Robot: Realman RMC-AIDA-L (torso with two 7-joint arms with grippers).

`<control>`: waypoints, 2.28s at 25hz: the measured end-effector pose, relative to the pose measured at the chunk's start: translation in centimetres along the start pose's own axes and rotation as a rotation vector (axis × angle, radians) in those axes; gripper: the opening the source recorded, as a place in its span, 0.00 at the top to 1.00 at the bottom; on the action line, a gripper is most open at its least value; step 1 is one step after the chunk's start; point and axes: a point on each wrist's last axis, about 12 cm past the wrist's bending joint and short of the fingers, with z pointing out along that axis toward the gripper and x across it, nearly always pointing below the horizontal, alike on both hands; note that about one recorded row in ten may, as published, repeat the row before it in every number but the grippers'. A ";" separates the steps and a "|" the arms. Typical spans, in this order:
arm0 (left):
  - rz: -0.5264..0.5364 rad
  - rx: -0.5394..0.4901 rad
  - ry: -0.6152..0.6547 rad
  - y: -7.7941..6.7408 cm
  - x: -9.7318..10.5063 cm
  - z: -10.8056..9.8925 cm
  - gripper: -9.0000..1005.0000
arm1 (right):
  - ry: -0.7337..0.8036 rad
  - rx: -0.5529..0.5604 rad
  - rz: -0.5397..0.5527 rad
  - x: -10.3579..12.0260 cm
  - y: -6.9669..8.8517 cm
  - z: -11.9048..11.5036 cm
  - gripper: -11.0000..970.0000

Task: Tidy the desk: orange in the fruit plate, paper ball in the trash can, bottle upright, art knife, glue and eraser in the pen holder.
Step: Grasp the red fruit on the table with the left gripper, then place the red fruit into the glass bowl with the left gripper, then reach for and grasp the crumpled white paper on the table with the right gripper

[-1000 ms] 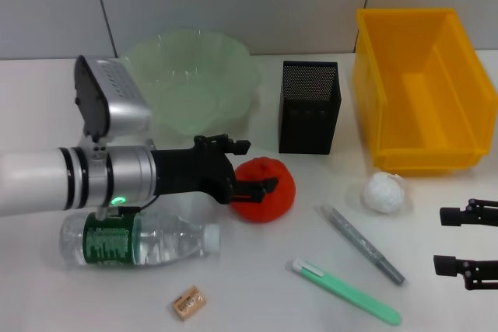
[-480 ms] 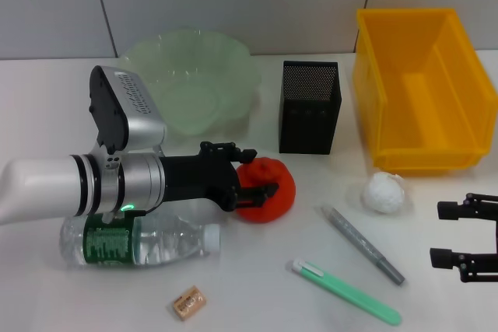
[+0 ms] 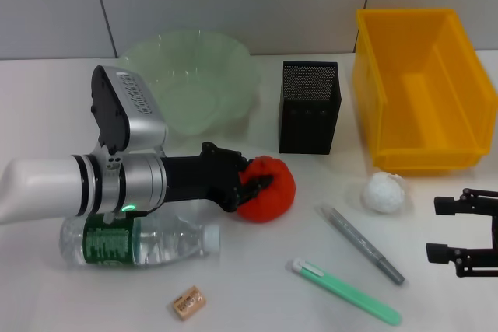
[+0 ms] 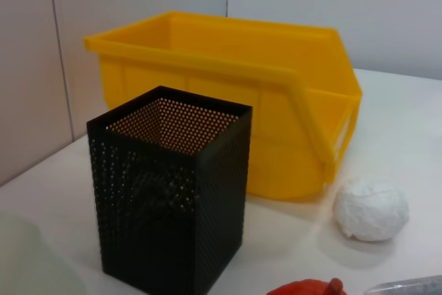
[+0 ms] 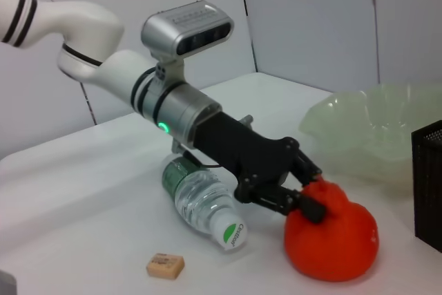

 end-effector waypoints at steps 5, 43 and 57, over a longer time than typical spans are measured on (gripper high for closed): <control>-0.004 0.049 -0.039 -0.6 0.1 -0.7 0.78 | -0.002 0.005 0.000 -0.1 -0.2 0.2 0.19; -0.186 -0.548 -0.144 8.7 -7.6 -2.4 0.91 | -0.010 -0.031 -0.006 -0.3 0.2 1.1 0.19; -0.209 -0.524 -0.159 8.6 -7.6 -2.7 0.50 | -0.010 -0.037 -0.005 -0.3 0.2 1.1 0.19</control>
